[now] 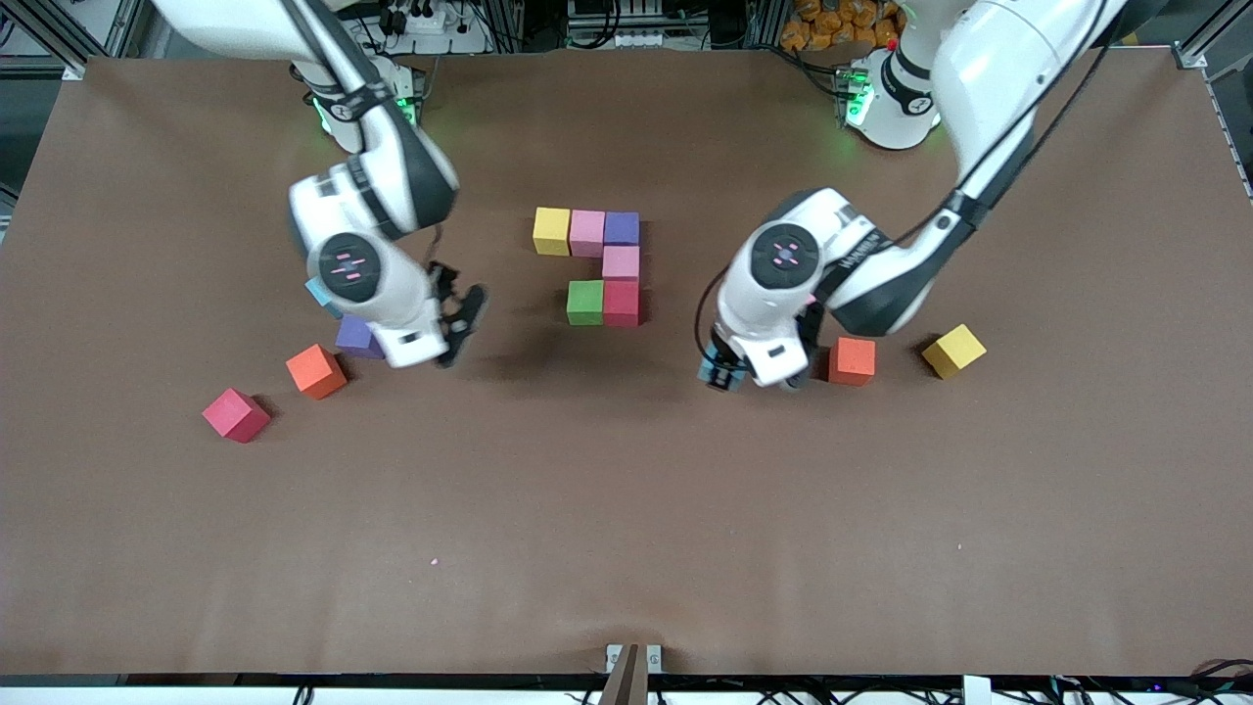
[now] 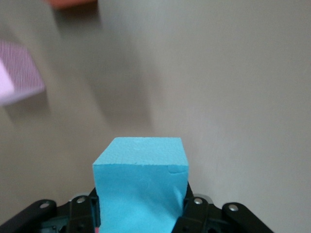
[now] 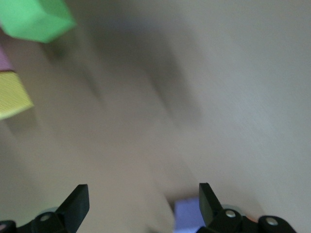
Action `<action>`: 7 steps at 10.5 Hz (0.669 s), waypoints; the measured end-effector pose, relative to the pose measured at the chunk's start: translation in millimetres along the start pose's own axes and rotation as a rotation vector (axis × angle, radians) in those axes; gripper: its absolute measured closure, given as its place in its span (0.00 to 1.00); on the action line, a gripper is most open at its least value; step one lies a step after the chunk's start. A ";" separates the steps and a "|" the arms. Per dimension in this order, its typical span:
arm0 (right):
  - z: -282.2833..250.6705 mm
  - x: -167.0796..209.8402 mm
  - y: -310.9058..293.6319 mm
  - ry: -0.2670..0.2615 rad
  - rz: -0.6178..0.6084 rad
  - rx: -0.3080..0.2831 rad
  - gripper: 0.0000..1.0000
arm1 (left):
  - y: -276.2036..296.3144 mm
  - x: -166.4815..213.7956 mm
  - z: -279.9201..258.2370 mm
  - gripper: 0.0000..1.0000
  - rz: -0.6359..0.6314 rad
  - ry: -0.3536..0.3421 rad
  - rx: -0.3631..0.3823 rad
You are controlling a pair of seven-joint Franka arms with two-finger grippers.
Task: Form number 2 with 11 blocks
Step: 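Release green with the right gripper while the left gripper carries blue over, then place blue beside green with the left gripper while the right gripper grasps violet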
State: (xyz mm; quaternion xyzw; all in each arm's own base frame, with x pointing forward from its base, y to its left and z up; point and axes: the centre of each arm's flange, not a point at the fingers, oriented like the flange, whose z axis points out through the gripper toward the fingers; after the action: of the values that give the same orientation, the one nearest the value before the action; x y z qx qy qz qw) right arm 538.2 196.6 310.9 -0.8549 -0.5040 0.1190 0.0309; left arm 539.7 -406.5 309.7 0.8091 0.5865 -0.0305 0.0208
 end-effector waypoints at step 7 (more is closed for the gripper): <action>69.2 -135.3 89.9 0.080 -0.276 -0.082 0.00 | -26.7 -138.1 18.1 0.42 -0.155 0.008 -0.031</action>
State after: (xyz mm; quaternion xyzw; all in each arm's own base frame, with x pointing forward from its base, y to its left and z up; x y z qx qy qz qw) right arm 536.1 30.2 251.5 -0.7822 -0.6194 0.0586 0.0322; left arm 471.1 -530.4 301.9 0.7611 0.6478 -0.0198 0.0287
